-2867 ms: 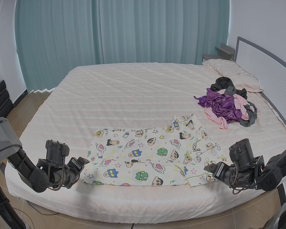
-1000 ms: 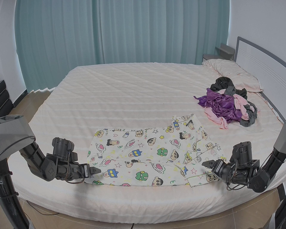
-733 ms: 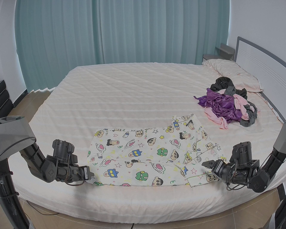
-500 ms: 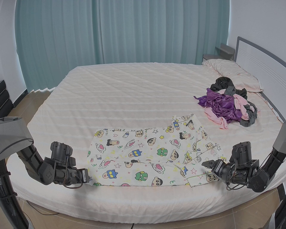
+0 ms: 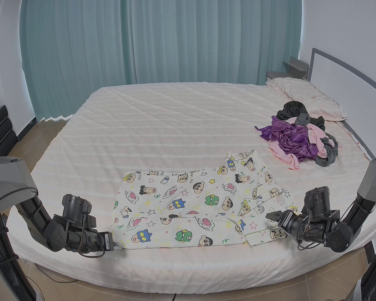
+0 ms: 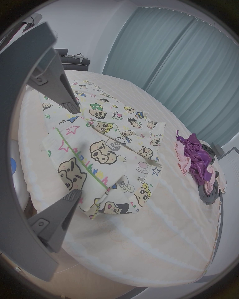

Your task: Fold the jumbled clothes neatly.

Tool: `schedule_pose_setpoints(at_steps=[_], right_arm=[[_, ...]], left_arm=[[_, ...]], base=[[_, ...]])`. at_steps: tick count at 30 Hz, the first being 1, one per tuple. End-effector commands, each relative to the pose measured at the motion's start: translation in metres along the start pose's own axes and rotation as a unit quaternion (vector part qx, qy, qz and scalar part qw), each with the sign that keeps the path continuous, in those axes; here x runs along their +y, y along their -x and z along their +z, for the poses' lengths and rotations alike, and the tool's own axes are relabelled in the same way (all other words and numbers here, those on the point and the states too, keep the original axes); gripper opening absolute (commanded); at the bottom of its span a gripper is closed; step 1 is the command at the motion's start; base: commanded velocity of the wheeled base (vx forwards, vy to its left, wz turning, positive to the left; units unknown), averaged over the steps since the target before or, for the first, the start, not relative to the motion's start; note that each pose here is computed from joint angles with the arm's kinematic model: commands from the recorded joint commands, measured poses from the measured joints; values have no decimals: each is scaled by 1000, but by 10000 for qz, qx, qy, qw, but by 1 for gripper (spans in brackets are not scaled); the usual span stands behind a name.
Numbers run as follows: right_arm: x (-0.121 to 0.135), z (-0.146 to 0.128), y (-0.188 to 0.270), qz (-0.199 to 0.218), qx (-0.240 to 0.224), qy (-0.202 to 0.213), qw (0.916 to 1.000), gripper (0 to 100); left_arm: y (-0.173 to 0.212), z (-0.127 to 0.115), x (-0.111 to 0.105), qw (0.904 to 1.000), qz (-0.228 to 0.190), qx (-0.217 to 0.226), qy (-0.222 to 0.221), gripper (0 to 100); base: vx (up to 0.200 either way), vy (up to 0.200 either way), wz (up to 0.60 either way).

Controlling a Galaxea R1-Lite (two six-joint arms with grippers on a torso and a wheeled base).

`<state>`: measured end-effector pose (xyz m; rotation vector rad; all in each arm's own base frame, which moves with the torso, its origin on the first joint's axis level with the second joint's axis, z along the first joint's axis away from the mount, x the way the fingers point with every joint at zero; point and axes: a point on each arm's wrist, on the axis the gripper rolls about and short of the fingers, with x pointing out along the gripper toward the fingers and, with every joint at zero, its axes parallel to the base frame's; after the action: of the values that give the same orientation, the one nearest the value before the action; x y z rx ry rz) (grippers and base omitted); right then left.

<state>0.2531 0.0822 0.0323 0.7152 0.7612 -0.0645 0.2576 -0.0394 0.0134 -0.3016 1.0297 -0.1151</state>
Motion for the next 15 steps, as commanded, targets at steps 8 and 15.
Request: schedule_pose_setpoints(at_steps=[8, 15], right_arm=[[-2, 0, -4, -53, 28, -12, 10000, 100], [1, 5, 7, 73, -119, -27, 9999, 100]], left_arm=[[2, -4, 0, 10000, 2, 17, 23, 100], [11, 2, -1, 9997, -54, -185, 167, 100]], base=[[0, 0, 0], [0, 0, 0]])
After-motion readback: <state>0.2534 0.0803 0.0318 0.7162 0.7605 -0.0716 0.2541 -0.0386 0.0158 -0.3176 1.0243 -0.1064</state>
